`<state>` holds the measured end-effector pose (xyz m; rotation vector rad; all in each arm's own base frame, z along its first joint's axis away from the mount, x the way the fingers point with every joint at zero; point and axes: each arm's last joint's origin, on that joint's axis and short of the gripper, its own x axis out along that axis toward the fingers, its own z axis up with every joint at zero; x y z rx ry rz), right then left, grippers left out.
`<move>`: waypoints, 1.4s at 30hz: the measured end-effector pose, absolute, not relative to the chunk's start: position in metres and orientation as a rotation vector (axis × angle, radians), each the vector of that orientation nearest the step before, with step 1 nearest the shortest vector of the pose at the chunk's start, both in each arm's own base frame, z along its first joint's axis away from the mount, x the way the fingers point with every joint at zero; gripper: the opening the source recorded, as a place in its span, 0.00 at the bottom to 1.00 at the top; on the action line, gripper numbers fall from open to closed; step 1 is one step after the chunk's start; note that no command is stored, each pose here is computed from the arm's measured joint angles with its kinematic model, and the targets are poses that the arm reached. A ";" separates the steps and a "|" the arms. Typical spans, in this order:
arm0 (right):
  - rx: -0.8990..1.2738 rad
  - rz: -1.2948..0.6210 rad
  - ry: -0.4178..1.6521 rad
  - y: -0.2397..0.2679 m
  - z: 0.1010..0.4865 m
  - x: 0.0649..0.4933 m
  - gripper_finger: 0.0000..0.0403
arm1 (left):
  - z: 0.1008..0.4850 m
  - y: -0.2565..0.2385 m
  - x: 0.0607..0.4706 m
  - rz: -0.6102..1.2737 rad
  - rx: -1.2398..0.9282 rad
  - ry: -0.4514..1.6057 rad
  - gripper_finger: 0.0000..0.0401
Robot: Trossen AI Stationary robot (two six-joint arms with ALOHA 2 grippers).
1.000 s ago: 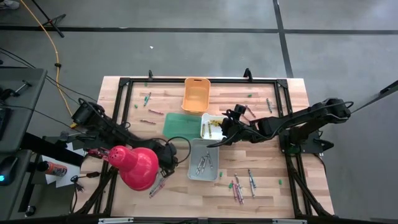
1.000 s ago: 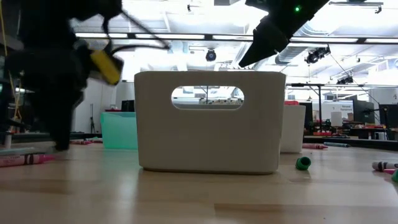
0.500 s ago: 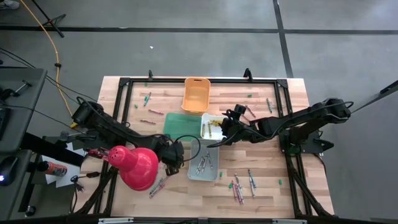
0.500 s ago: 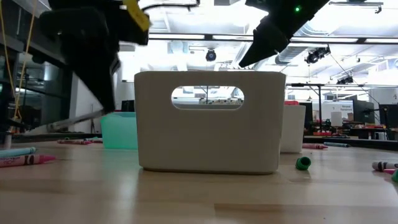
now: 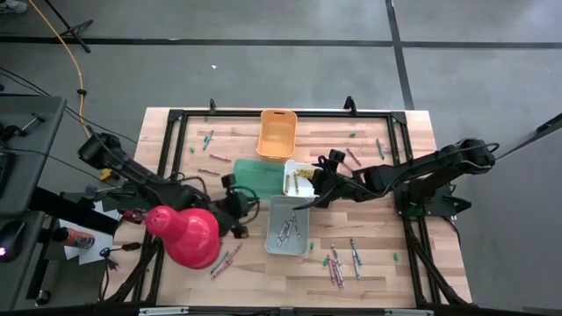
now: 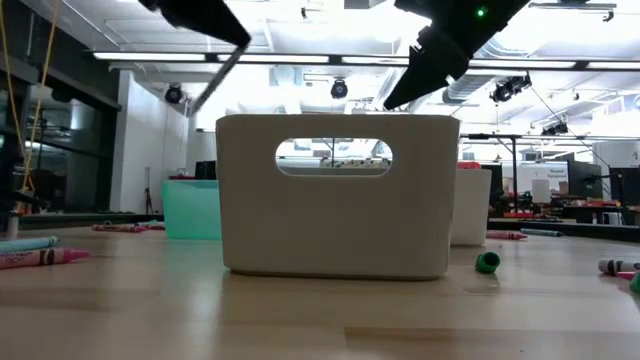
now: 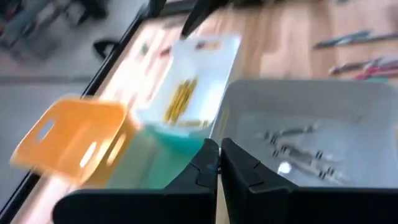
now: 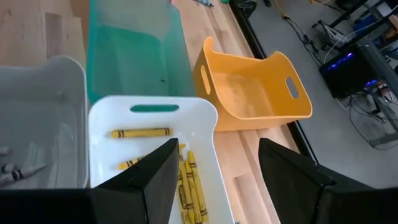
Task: Sort crayons
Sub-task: Put the white crayon into the gray bin
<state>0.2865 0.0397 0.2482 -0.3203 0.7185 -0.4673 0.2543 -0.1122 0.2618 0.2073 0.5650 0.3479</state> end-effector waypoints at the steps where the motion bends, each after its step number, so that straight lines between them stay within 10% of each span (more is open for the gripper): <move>1: -0.316 -0.461 0.717 0.040 0.248 0.287 0.53 | 0.258 -0.108 0.255 0.321 0.210 0.526 0.00; 14: -0.314 -0.438 0.703 0.041 0.250 0.288 0.53 | 0.237 -0.022 0.265 -0.008 0.228 -0.066 0.00; 42: -0.295 -0.248 0.536 0.048 0.264 0.302 0.53 | 0.234 0.000 0.266 -0.067 0.294 -0.046 0.00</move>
